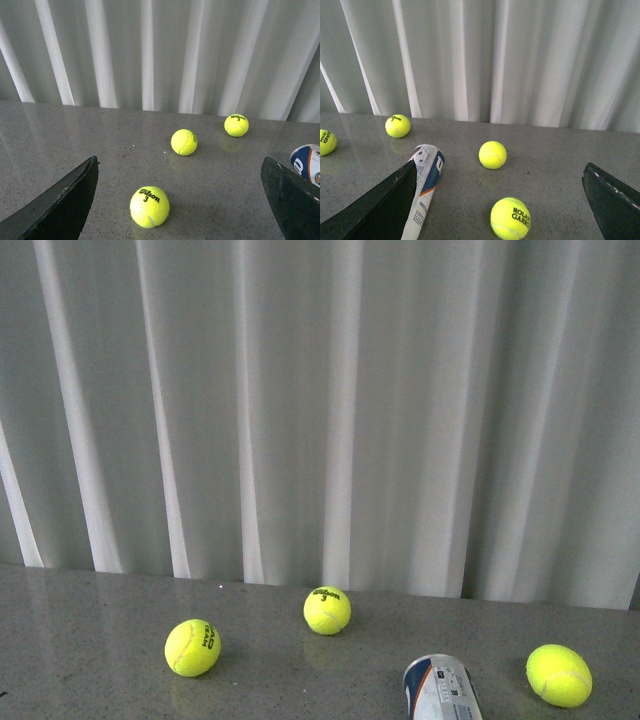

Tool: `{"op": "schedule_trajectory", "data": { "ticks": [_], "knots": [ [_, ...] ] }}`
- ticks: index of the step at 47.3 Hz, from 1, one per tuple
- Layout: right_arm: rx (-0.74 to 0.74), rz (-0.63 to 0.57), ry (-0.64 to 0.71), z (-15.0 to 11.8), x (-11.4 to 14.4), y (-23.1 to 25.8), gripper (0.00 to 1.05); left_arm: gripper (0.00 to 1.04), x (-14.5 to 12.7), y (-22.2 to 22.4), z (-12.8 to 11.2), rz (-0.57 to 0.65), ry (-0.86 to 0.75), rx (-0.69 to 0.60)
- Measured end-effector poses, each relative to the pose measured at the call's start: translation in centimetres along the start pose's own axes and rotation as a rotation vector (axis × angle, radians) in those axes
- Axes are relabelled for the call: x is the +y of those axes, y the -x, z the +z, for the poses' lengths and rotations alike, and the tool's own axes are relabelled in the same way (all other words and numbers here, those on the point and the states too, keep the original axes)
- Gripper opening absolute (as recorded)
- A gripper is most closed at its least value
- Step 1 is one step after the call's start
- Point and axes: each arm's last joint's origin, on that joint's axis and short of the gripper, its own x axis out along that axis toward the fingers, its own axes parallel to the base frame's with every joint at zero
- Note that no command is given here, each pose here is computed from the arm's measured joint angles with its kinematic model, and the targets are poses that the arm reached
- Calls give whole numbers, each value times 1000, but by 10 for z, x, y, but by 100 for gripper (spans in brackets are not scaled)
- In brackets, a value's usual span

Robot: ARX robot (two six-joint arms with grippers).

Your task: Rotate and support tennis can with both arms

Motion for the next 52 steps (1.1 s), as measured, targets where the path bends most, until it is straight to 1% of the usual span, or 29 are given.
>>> {"op": "schedule_trajectory", "data": {
  "ticks": [52],
  "knots": [
    [0,0,0,0,0,0,98,98,0,0,0,0,0,0]
  ]
}}
